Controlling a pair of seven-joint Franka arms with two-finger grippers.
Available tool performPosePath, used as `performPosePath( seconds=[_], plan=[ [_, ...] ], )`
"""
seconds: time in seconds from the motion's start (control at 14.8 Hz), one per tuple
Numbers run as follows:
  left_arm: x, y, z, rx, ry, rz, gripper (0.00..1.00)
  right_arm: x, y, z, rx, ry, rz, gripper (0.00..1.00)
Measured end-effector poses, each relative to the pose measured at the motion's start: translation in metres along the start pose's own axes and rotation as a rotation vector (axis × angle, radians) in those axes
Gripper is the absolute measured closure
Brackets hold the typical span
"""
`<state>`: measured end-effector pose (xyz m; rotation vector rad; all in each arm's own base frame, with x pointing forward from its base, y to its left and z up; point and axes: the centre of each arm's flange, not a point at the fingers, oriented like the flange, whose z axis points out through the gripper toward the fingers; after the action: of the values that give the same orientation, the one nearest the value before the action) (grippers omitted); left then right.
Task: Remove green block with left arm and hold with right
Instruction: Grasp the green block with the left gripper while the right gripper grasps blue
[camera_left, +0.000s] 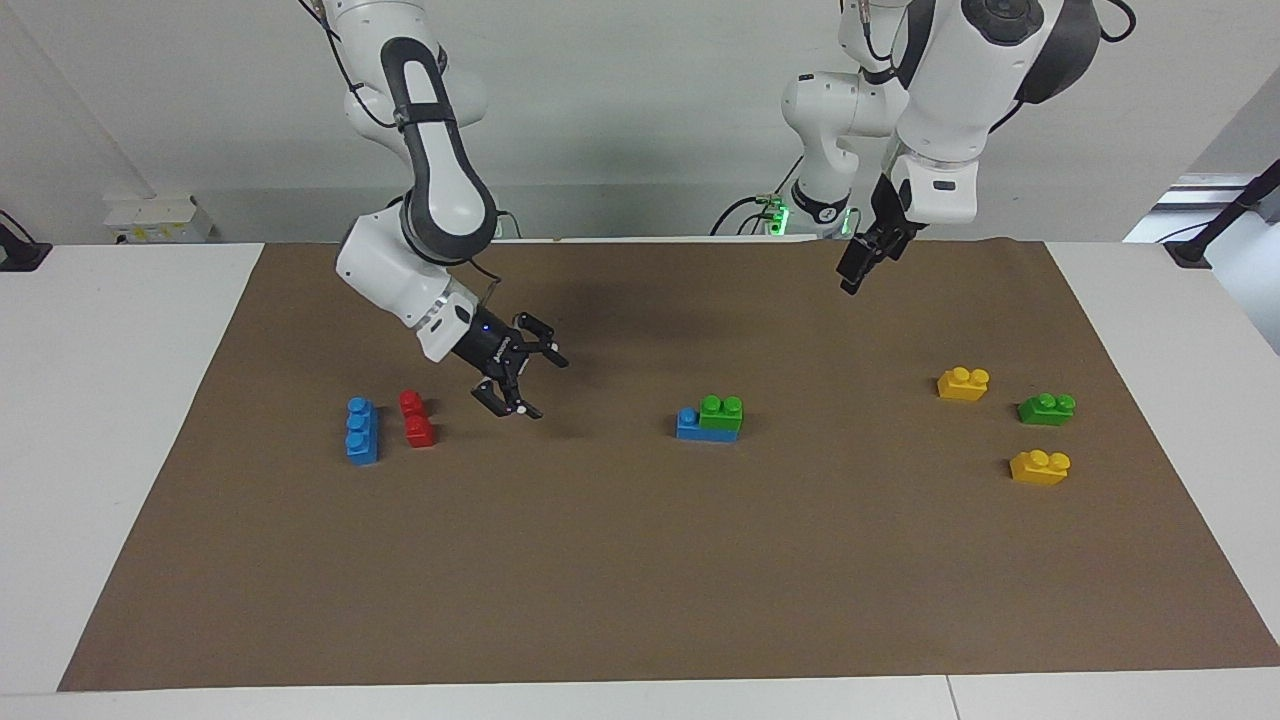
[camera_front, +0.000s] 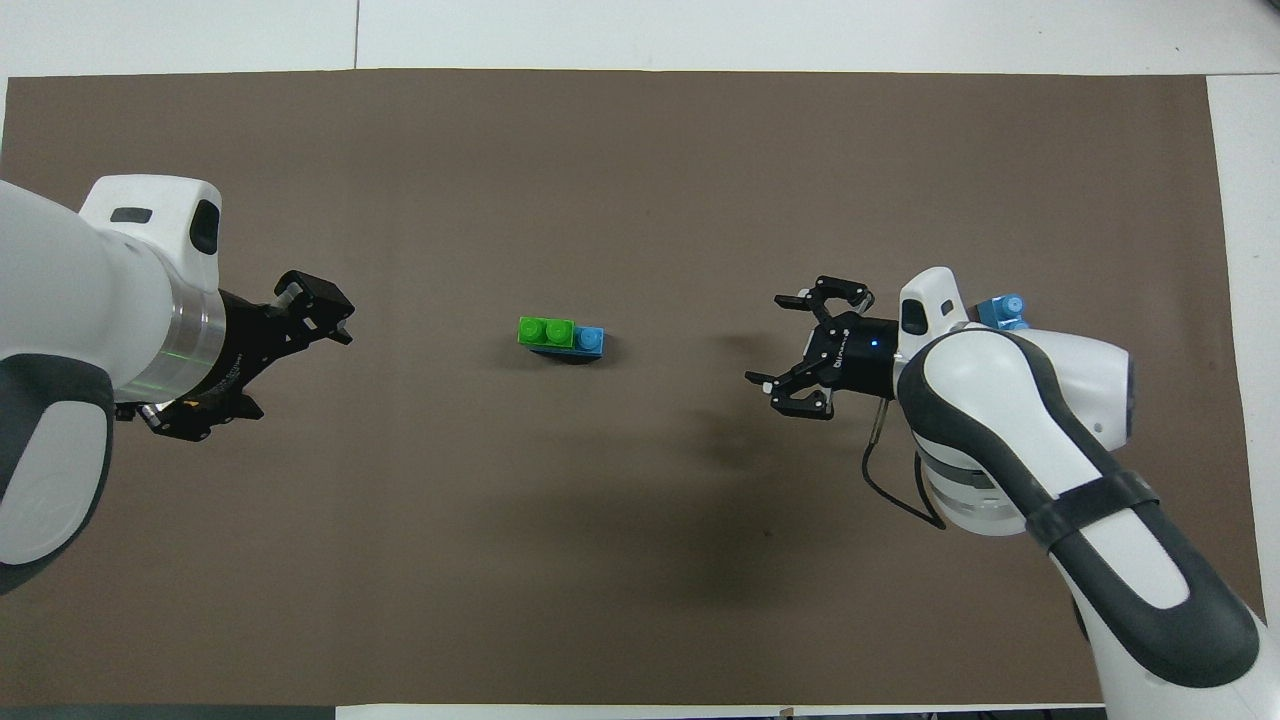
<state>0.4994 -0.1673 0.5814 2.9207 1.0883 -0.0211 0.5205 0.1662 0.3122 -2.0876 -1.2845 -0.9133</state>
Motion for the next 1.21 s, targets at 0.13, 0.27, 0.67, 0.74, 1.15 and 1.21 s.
performPosePath(
  seconds=[0.13, 0.27, 0.67, 0.74, 1.15, 1.21],
  plan=[
    [-0.01, 0.006, 0.002, -0.031, 0.005, -0.136, 0.0, -0.001, -0.02, 0.032, -0.016, 0.001, 0.005, 0.0],
    [-0.019, 0.014, 0.005, -0.064, -0.006, -0.27, 0.0, 0.007, -0.036, 0.052, -0.029, -0.017, -0.005, 0.0],
    [-0.061, 0.041, 0.039, -0.127, -0.014, -0.523, 0.0, 0.017, -0.041, 0.07, -0.068, 0.03, 0.022, 0.0],
    [-0.067, 0.044, 0.045, -0.128, -0.017, -0.546, 0.0, 0.022, -0.038, 0.072, -0.087, 0.026, 0.015, 0.0],
    [-0.078, 0.074, 0.089, -0.138, -0.037, -0.679, 0.0, 0.038, -0.037, 0.108, -0.106, 0.01, -0.015, 0.0],
    [-0.076, 0.078, 0.095, -0.146, -0.039, -0.7, 0.0, 0.04, -0.043, 0.115, -0.107, 0.002, -0.019, 0.0]
  ],
)
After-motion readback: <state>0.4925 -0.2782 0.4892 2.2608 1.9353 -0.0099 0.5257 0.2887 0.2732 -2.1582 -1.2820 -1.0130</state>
